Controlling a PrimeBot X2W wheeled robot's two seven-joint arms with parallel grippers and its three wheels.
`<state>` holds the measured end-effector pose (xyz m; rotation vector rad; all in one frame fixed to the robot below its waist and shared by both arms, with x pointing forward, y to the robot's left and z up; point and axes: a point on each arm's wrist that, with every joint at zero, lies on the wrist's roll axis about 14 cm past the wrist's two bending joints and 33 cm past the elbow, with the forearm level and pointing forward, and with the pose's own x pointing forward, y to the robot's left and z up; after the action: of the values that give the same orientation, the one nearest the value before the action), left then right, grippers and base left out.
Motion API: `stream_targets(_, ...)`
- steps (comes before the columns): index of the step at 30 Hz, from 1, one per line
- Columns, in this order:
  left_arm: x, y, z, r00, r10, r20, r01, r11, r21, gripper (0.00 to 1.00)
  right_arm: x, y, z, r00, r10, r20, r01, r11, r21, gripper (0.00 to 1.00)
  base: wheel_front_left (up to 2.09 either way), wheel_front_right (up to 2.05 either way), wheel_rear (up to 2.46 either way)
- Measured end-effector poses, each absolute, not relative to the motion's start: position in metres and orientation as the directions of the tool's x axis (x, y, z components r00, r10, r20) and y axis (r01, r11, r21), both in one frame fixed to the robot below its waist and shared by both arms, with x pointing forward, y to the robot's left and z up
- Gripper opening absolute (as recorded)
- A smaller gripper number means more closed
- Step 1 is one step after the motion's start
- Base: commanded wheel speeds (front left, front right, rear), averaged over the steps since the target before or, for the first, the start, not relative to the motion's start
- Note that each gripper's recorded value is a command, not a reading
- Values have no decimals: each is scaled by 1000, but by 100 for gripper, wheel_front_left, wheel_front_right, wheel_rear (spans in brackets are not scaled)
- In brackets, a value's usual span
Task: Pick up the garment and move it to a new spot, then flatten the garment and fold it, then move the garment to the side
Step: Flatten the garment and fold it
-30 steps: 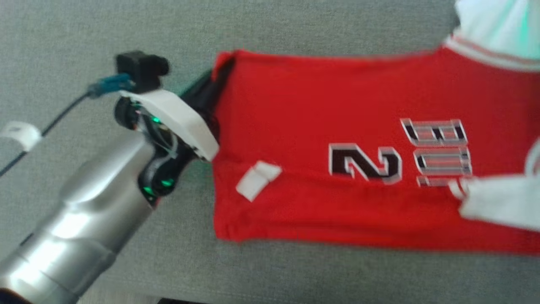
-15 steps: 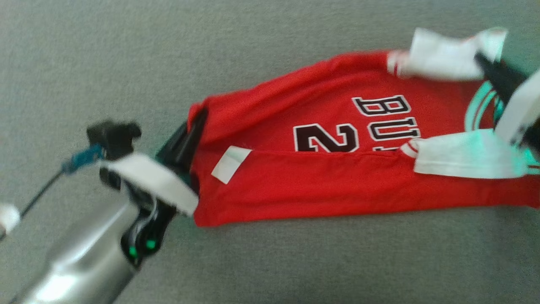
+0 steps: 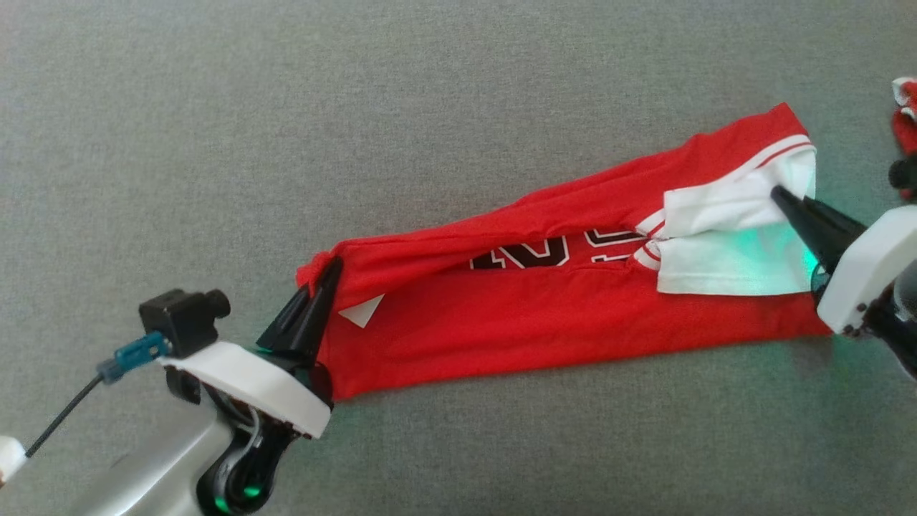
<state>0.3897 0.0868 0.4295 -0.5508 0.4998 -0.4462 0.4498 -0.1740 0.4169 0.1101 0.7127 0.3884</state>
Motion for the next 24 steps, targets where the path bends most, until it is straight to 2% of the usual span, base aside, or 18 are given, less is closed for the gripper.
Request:
stream_targets(5, 389, 89, 434, 793, -517, -322, 269, 771, -577, 0, 443, -177, 417, 676, 384, -629, -296, 923, 246, 0, 0, 0, 0)
stream_targets(6, 388, 90, 433, 793, -514, -327, 266, 774, -574, 17, 442, -177, 417, 670, 385, -635, -293, 923, 251, 16, 0, 0, 0)
stream_targets(7, 383, 93, 426, 789, -501, -357, 248, 789, -562, 100, 436, -180, 413, 659, 380, -649, -279, 925, 259, 100, 0, 0, 0)
stream_targets(10, 365, 98, 407, 752, -496, -434, 250, 824, -509, 100, 420, -188, 399, 607, 362, -707, -247, 932, 265, 100, 0, 0, 0)
stream_targets(12, 355, 106, 395, 739, -469, -485, 244, 856, -456, 100, 417, -193, 398, 606, 350, -715, -217, 937, 275, 100, 0, 0, 0)
stream_targets(13, 356, 113, 392, 757, -435, -488, 230, 876, -423, 100, 420, -198, 400, 622, 338, -707, -194, 940, 279, 100, 0, 0, 0)
stream_targets(18, 383, 144, 414, 900, -233, -370, 115, 942, -314, 100, 444, -214, 406, 699, 262, -666, -78, 953, 294, 100, 0, 0, 0)
stream_targets(21, 403, 148, 446, 963, -132, -235, 52, 945, -322, 100, 452, -205, 400, 692, 256, -675, -54, 951, 305, 100, 0, 0, 0)
stream_targets(24, 400, 146, 458, 984, -90, -155, 44, 959, -280, 100, 453, -196, 386, 649, 248, -719, -58, 959, 279, 100, 0, 0, 0)
